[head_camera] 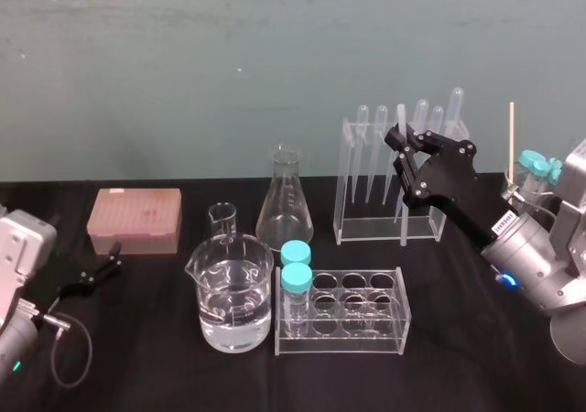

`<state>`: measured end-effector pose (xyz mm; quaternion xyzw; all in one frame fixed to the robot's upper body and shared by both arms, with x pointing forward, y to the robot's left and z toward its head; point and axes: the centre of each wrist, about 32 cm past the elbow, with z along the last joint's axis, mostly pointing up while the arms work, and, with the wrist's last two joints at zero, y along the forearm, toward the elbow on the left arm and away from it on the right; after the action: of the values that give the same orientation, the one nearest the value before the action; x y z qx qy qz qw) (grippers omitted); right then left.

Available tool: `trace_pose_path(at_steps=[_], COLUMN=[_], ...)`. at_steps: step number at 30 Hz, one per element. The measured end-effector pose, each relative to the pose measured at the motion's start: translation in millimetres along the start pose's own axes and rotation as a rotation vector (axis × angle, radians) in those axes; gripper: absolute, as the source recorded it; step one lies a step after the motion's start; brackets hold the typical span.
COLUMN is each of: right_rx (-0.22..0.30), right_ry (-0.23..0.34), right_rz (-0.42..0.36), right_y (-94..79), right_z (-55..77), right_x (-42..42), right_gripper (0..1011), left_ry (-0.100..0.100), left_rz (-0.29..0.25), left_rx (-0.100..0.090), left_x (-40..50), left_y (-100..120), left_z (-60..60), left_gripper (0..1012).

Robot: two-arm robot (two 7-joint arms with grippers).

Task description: Pick up the stirring rod with one hand, then place it down.

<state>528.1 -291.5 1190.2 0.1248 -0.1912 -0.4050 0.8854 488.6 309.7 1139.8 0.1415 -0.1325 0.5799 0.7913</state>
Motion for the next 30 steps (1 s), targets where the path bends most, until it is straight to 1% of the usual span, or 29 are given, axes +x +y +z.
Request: trace_pose_path(at_steps=[30], right_rx=[0.004], right_ry=[-0.001], right_rz=[0.005], right_y=[2.2], right_z=[1.0], right_x=[-0.7], right_gripper=[69], left_ry=[0.000], left_rz=[0.000], left_rx=[0.000], left_x=[0.0], left_y=[0.0], left_z=[0.0], left_gripper=[1000])
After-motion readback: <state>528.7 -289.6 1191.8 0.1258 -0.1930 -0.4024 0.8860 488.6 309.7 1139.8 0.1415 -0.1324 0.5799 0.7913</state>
